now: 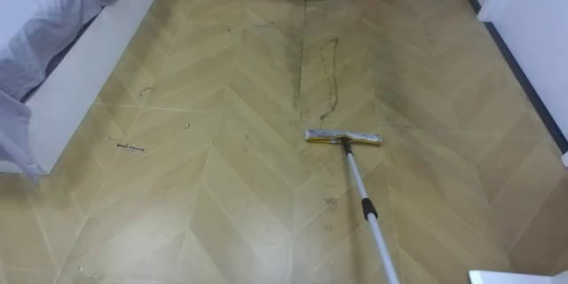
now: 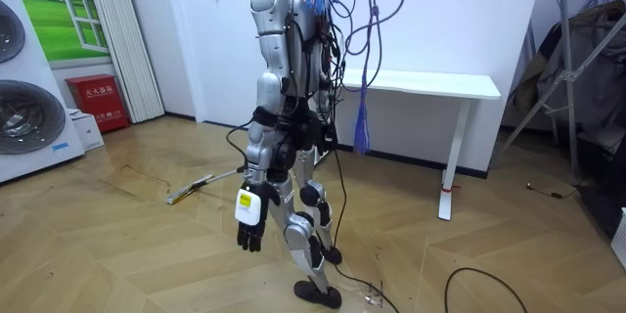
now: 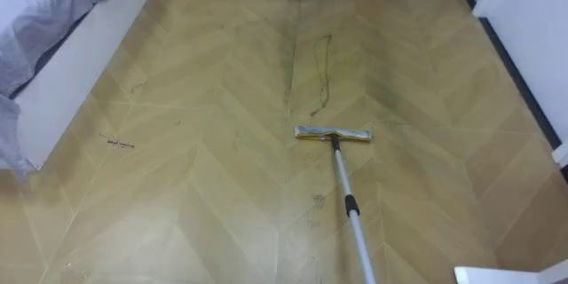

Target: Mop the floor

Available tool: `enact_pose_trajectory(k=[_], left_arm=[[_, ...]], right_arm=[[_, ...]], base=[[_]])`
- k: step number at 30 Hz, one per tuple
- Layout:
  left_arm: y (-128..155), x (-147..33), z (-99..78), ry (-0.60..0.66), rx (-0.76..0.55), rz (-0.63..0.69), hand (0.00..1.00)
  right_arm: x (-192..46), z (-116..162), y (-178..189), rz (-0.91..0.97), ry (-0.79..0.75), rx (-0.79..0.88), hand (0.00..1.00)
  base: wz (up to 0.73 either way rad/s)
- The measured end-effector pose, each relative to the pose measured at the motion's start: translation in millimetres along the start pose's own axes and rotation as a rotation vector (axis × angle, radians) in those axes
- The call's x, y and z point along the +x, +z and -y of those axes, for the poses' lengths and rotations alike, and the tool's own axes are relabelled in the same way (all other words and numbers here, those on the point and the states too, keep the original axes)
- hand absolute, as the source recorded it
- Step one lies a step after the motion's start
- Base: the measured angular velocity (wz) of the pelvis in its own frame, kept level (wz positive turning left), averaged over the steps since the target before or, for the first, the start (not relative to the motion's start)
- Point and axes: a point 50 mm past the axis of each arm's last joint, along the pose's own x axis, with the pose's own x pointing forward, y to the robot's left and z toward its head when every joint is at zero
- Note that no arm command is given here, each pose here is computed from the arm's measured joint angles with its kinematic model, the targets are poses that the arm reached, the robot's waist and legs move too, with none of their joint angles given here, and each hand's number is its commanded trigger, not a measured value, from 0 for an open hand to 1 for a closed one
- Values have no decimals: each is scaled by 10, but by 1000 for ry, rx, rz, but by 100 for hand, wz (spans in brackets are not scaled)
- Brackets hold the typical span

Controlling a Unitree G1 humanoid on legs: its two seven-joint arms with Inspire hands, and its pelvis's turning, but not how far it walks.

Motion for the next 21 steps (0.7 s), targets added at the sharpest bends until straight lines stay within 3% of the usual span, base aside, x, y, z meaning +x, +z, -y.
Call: enact_pose_trajectory(k=[21], left_arm=[[-132,-1,58,-51,-54,-58,0]], right_arm=[[10,-42,-62,-18,17,-3,100]], base=[[0]])
